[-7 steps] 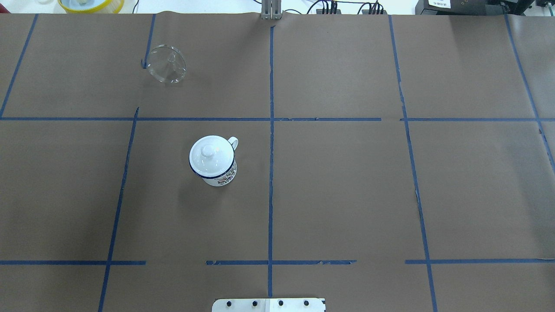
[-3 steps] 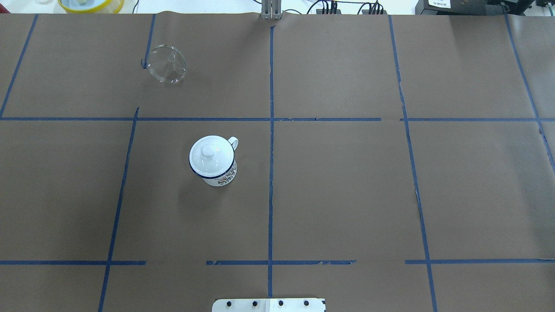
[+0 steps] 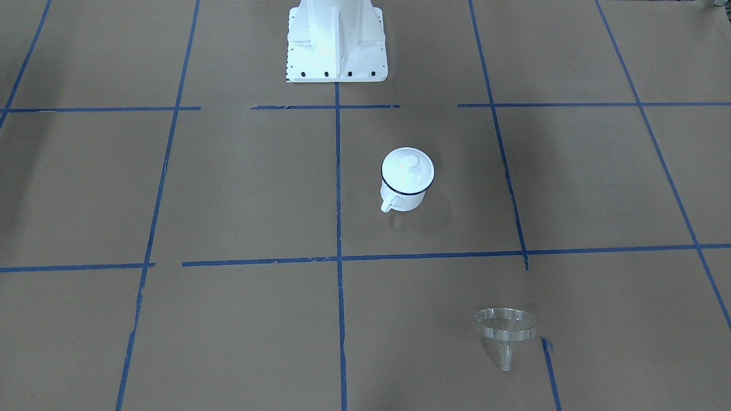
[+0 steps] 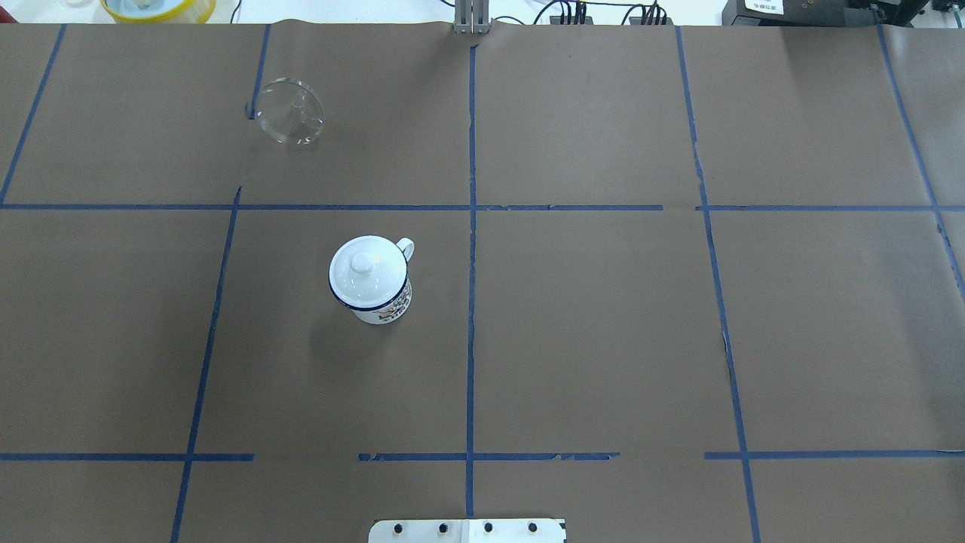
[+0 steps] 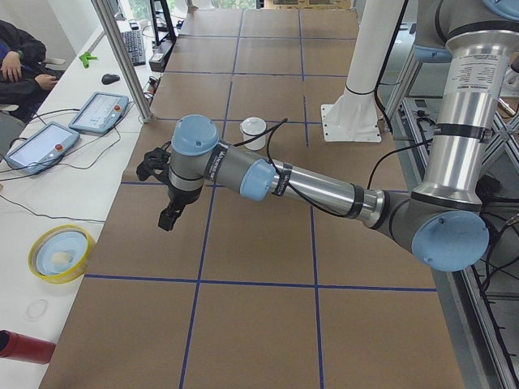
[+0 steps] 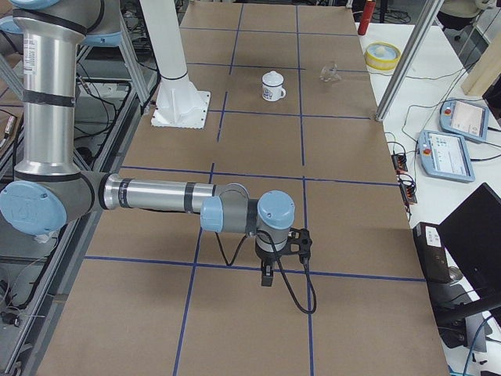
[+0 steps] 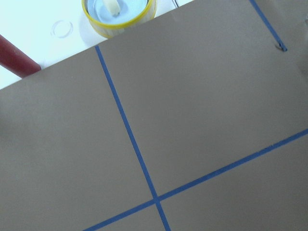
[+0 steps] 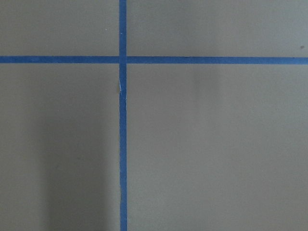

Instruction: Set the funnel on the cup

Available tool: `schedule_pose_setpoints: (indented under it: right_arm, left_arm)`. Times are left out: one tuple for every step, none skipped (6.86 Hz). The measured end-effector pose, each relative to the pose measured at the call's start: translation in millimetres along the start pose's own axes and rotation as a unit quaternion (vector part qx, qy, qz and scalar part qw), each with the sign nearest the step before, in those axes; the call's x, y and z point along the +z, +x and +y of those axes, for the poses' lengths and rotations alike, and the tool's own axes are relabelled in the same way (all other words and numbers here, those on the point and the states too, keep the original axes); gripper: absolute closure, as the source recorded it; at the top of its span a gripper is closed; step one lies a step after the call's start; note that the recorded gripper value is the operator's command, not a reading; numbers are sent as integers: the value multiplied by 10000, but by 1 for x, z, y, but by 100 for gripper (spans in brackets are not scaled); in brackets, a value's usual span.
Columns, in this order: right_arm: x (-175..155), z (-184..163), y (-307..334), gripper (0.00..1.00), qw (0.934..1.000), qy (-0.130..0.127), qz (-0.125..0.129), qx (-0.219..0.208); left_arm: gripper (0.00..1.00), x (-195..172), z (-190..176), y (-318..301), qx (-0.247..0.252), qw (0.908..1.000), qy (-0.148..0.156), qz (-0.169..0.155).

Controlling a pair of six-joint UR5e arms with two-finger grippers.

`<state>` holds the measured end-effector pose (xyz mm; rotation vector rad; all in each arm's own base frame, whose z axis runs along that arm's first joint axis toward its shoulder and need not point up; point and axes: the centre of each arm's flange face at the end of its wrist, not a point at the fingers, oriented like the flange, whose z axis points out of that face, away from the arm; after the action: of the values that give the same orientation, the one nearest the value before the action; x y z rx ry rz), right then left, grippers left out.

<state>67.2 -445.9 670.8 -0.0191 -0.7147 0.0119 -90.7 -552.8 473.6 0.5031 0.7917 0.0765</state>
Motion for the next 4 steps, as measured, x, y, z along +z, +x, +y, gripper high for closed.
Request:
schedule_pose_setpoints:
  right_arm:
    - [0,0,0,0,10000,0,0,0]
    - [0,0,0,0,10000,0,0,0]
    - [0,0,0,0,10000,0,0,0]
    - [0,0,0,0,10000,0,0,0]
  left_arm:
    - [0,-1,-13,26,-664,9969,384,197]
    - [0,11,-20,61,-1343,9878,583,526]
    - [0,24,-24,95,-2014,9733,695,850]
    - [0,37,-33,133,-2765,9506,844,1134]
